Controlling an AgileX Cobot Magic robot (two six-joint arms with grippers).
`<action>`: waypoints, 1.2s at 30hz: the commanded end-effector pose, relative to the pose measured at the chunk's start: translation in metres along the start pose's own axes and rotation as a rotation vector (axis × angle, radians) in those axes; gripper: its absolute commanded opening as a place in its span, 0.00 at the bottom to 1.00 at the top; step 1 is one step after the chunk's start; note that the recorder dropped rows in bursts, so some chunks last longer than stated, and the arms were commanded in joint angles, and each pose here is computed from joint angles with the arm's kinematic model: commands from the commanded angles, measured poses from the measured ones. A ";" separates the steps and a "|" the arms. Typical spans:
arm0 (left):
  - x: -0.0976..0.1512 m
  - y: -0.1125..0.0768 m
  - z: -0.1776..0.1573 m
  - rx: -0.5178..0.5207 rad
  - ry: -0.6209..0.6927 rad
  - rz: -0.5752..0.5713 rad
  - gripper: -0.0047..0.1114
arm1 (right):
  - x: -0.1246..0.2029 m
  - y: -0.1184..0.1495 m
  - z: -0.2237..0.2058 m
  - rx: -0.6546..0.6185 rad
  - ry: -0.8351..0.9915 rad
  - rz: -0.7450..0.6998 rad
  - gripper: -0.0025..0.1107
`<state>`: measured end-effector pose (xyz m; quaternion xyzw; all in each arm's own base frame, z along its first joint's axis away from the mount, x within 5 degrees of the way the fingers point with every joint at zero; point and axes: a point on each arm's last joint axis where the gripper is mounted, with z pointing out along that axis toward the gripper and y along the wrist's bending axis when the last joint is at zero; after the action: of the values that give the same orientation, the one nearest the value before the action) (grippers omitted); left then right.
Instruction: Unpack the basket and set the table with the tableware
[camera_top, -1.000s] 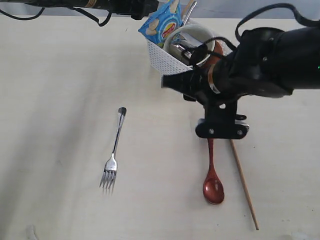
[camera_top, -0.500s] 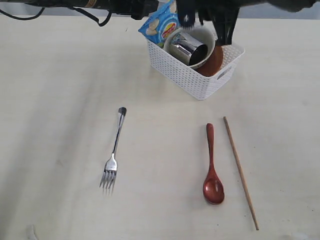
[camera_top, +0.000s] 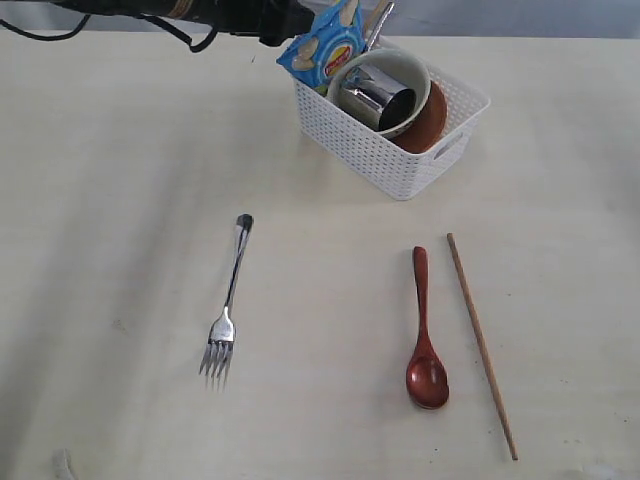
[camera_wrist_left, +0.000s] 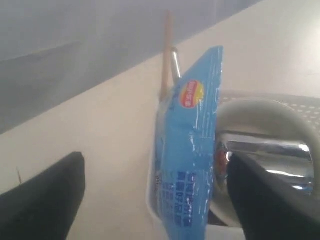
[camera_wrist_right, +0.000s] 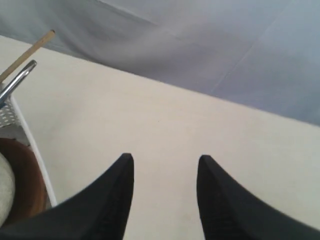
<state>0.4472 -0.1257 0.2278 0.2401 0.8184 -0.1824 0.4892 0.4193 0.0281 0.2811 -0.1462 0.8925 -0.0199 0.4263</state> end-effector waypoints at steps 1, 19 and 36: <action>-0.021 0.016 -0.016 -0.045 -0.049 -0.036 0.67 | 0.006 -0.007 0.001 -0.064 0.052 0.085 0.37; -0.091 0.080 -0.007 -0.383 -0.313 -0.030 0.64 | 0.041 0.000 0.013 -0.092 0.147 -0.016 0.37; -0.054 0.128 -0.028 -1.033 0.101 0.146 0.61 | 0.041 -0.001 0.013 -0.088 0.146 0.007 0.37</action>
<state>0.5287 -0.0305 0.2785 0.0528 0.7788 0.2318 0.5804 0.4056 0.0189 0.2412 -0.1617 0.9231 0.0127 0.3486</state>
